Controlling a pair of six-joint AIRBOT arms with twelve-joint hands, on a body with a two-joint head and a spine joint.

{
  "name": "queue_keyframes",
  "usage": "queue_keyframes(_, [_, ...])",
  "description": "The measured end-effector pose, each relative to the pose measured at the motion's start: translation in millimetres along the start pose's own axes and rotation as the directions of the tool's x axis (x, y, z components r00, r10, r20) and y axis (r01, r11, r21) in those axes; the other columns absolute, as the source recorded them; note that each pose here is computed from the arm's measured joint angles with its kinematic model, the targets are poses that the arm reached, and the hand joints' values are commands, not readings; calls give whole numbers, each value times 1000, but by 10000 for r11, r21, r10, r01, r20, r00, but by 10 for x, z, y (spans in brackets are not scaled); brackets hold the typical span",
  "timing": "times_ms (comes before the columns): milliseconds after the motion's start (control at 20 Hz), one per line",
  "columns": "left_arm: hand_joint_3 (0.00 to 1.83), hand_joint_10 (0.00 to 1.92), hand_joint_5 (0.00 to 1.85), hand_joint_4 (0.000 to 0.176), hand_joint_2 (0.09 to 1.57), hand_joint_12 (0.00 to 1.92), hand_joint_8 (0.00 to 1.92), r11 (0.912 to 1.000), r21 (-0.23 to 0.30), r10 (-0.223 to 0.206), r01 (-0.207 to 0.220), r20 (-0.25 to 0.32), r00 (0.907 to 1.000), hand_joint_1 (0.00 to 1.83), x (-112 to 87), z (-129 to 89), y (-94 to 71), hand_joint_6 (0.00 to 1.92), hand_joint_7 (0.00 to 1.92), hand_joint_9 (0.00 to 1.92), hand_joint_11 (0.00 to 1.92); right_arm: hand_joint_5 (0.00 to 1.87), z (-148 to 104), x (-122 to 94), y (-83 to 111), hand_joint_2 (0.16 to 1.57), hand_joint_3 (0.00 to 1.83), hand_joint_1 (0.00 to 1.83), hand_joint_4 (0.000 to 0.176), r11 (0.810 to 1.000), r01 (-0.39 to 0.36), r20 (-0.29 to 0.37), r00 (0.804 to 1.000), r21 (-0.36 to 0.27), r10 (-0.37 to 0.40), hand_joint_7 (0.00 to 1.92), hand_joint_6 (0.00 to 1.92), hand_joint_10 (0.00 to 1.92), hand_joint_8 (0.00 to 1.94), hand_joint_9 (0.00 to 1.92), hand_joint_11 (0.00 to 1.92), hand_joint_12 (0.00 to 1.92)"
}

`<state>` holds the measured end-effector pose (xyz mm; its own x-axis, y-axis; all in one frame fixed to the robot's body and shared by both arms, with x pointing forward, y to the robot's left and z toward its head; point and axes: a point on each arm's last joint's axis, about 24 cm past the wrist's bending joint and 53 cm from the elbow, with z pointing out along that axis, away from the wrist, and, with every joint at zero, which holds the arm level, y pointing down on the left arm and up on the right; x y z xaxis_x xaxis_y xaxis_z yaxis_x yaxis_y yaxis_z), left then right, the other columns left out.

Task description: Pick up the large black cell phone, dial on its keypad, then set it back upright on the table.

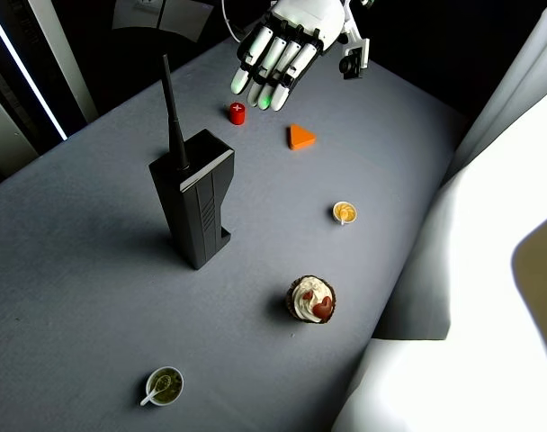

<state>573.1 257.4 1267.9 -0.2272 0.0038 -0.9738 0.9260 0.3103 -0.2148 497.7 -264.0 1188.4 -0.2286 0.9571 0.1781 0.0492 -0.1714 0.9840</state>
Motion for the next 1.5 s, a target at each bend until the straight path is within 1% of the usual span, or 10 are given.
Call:
queue_keyframes(150, [2,5,192,24,1165,485,5,10000,-37,22,-22,-11,10000,0,-1,-7,10,3,181,163,0,49,20,-2,20,1007,0,202,0,9998,-110,35,9999,-137,110,77,0,0,0,79,0,374])
queue_keyframes(300, [0,1,141,21,1161,316,2,9999,-123,93,-93,-42,9999,0,-5,-34,35,1,112,91,0,28,36,34,41,987,0,243,0,9996,-129,-49,9999,-252,128,48,4,0,2,42,0,278])
queue_keyframes(400, [1,2,148,23,1165,343,5,9999,-73,89,-89,-49,9999,0,-3,-33,24,4,120,90,0,22,53,50,71,963,0,309,0,9988,-222,-70,9997,-439,219,32,1,0,1,27,0,243])
queue_keyframes(550, [1,5,140,26,1168,312,3,9999,-42,150,-150,61,9999,18,-35,-29,16,3,117,84,0,10,187,59,196,947,0,406,0,9907,-569,-229,9983,-1233,545,41,0,7,3,56,0,265])
queue_keyframes(650, [5,6,155,15,1197,352,3,9998,-48,188,-187,167,9997,20,-64,-28,17,4,129,103,0,0,266,33,241,958,0,463,0,9843,-358,-251,9992,-1729,319,20,0,1,0,40,0,230])
queue_keyframes(900, [1,2,182,10,1196,395,1,9997,-75,243,-242,246,9994,83,-91,-27,22,4,136,112,0,0,344,40,57,946,0,615,0,9874,-364,-568,9980,-1540,279,0,0,0,0,0,0,214])
queue_keyframes(1000, [0,0,196,7,1194,386,2,9997,-94,241,-238,341,9991,90,-114,-28,26,4,150,109,0,0,412,47,96,936,0,658,0,9833,-485,-637,9973,-1757,379,0,0,2,0,13,0,388])
queue_keyframes(1150, [1,1,171,5,1196,401,1,9997,-84,245,-243,247,9994,80,-91,-25,24,2,146,115,0,0,567,88,176,957,4,660,0,9739,-917,-732,9943,-2077,780,0,0,5,0,21,0,352])
queue_keyframes(1300, [6,1,166,0,1212,365,1,9996,-146,247,-244,214,9995,47,-83,-22,38,2,123,108,0,12,706,152,118,990,8,672,0,9777,-1135,-902,9910,-1764,987,2,3,2,0,27,0,406])
queue_keyframes(1500, [0,4,158,2,1207,339,9,9997,-81,225,-223,213,9995,71,-76,-6,22,6,153,120,0,6,850,248,32,955,0,761,0,9816,-1251,-1269,9861,-1443,1071,0,1,3,0,15,0,259])
